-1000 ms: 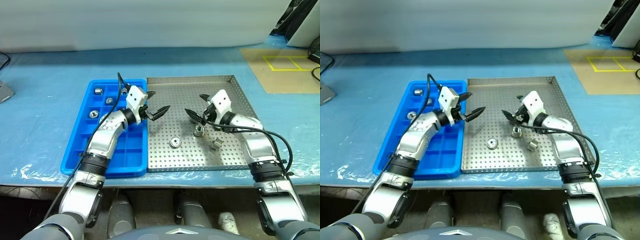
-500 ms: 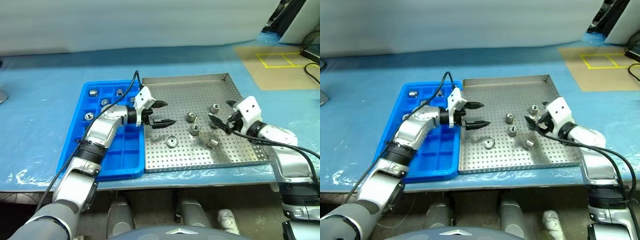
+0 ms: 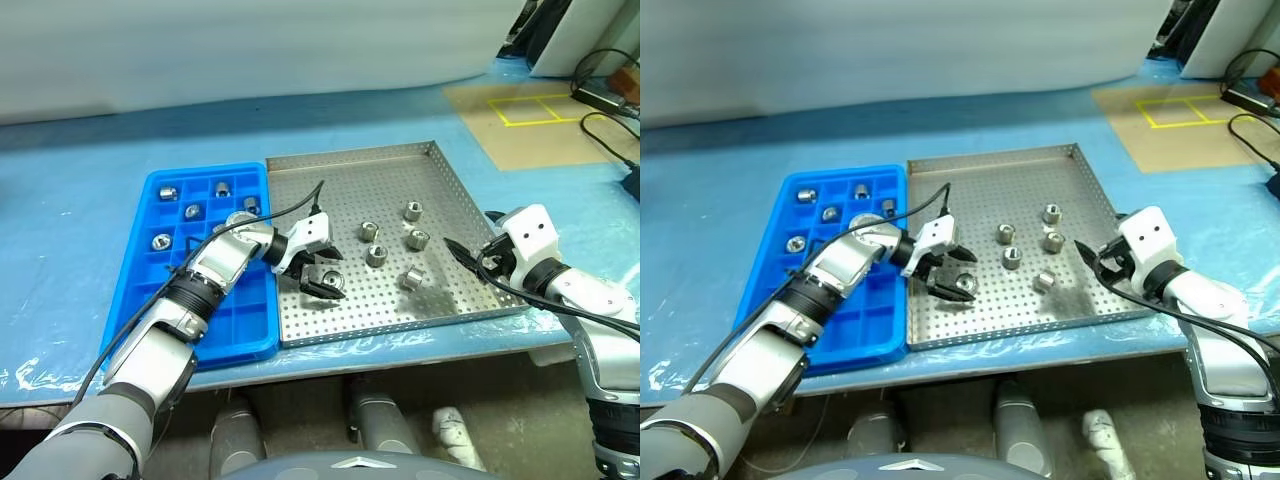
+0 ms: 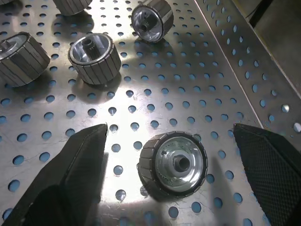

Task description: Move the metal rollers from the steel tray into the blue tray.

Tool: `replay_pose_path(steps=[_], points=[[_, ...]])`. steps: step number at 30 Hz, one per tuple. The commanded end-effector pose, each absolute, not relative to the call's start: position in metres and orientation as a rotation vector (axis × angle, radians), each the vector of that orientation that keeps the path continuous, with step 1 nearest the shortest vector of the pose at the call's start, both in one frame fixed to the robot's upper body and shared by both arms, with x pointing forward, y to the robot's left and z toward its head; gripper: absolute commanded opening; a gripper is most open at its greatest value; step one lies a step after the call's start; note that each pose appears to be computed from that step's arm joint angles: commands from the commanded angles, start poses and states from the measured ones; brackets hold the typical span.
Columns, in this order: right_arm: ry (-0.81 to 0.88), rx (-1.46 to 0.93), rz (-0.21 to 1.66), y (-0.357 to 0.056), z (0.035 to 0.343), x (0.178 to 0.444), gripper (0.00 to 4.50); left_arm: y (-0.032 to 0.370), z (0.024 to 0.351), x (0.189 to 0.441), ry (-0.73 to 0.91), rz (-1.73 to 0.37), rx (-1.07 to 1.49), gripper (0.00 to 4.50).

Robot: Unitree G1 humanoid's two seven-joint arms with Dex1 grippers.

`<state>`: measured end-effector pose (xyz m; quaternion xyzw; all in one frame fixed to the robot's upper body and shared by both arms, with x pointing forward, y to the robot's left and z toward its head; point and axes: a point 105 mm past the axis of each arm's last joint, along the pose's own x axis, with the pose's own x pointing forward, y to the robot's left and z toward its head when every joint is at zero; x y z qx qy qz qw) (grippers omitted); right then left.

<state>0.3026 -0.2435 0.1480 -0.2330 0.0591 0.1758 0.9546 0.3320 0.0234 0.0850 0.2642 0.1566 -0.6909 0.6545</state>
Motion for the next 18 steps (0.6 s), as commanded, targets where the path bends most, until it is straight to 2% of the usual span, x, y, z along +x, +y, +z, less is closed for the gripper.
replay_pose_path(steps=[1, 5, 7, 12, 18], points=[[0.06, -0.496, 0.335, -0.245, 0.168, 0.299, 4.5, 0.033, 0.066, 0.339, 0.381, -1.526, 0.731, 3.9], [0.064, -0.496, 0.334, -0.244, 0.166, 0.299, 4.5, 0.028, 0.067, 0.332, 0.352, -1.582, 0.711, 2.56], [0.062, -0.492, 0.337, -0.243, 0.166, 0.301, 4.5, 0.021, 0.078, 0.334, 0.282, -1.58, 0.668, 1.85], [0.045, -0.476, 0.382, -0.231, 0.166, 0.308, 4.5, 0.009, 0.136, 0.345, 0.103, -1.499, 0.342, 1.77], [-0.018, -0.416, 0.553, -0.181, 0.17, 0.334, 4.5, 0.042, 0.16, 0.369, 0.024, -1.24, 0.304, 1.77]])
